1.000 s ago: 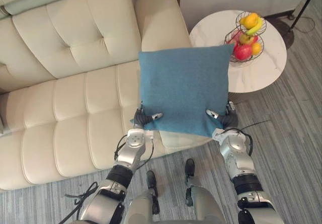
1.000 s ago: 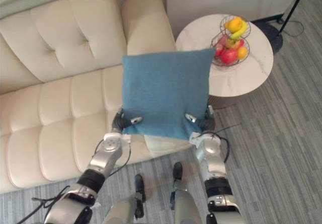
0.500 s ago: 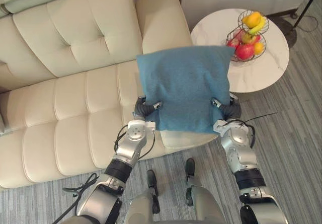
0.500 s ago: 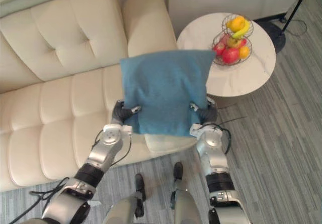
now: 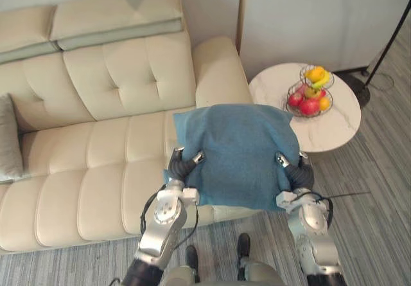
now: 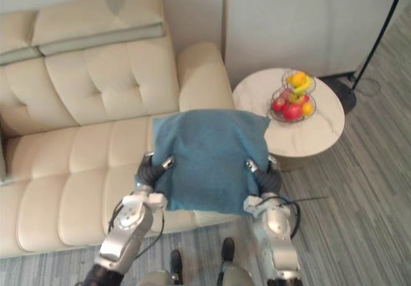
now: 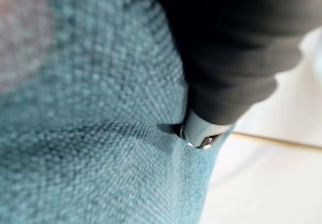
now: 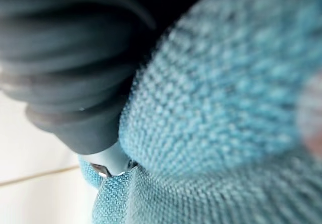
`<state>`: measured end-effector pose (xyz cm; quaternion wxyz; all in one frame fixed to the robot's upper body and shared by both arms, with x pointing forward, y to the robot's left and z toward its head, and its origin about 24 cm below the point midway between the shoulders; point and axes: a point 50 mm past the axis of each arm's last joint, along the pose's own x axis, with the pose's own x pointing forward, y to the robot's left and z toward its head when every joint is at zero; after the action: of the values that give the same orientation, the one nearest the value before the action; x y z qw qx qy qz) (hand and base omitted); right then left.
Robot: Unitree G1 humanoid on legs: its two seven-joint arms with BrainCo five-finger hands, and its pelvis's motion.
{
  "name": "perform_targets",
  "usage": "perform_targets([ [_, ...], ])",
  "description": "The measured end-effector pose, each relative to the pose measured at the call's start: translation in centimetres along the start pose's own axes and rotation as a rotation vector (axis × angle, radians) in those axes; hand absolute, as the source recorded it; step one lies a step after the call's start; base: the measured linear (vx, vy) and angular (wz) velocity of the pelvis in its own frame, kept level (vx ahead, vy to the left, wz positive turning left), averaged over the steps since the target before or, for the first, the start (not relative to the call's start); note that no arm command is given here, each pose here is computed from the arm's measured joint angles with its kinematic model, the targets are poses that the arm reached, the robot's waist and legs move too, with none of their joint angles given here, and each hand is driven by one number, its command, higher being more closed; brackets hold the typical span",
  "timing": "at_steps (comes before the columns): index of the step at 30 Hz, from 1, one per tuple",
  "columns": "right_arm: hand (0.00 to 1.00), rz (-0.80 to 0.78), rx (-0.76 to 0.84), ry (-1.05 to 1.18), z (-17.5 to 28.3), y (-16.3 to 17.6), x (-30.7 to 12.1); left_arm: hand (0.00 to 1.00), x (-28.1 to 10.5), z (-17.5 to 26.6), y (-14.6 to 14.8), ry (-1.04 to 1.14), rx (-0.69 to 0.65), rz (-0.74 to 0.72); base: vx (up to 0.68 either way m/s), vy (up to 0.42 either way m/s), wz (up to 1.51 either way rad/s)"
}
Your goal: Pick up cushions and gather them together orderly.
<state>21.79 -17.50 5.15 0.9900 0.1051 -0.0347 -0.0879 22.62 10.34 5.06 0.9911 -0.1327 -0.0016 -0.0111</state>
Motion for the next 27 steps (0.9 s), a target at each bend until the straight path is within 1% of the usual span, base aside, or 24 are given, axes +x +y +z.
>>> perform_targets([
  [4,1.00,0.037,0.029,-0.002,0.0,0.7,-1.6,1.00,-1.8,0.3,1.0,-0.013,-0.021,0.030,-0.01,0.001,0.20],
  [8,1.00,0.077,-0.004,-0.002,-0.1,1.2,-2.7,1.00,-3.5,0.0,1.9,0.007,-0.041,0.062,0.01,-0.002,0.11],
  [11,1.00,0.075,-0.039,0.004,-0.2,1.0,-3.0,1.00,-4.1,-0.5,2.0,0.037,-0.065,0.065,0.00,0.003,0.49],
  [16,1.00,0.066,-0.078,-0.022,0.1,1.0,-2.7,1.00,-4.0,-0.5,2.0,0.036,-0.068,0.057,-0.07,0.059,0.84],
  [19,1.00,0.057,-0.085,-0.024,-0.1,1.1,-2.0,1.00,-3.9,-1.1,2.1,0.059,-0.076,0.063,-0.04,0.210,0.67],
  [23,1.00,0.037,-0.156,-0.021,-0.3,0.5,-1.5,1.00,-4.0,-2.2,1.5,0.104,-0.113,0.069,0.10,0.370,0.07],
  [25,1.00,0.015,-0.131,0.018,-1.3,0.7,-1.6,1.00,-4.0,-2.4,2.0,0.114,-0.086,0.062,0.19,0.368,0.07],
  [27,1.00,-0.004,-0.154,0.022,-1.4,0.6,-1.6,1.00,-3.6,-2.4,2.0,0.114,-0.066,0.044,0.15,0.358,0.05],
])
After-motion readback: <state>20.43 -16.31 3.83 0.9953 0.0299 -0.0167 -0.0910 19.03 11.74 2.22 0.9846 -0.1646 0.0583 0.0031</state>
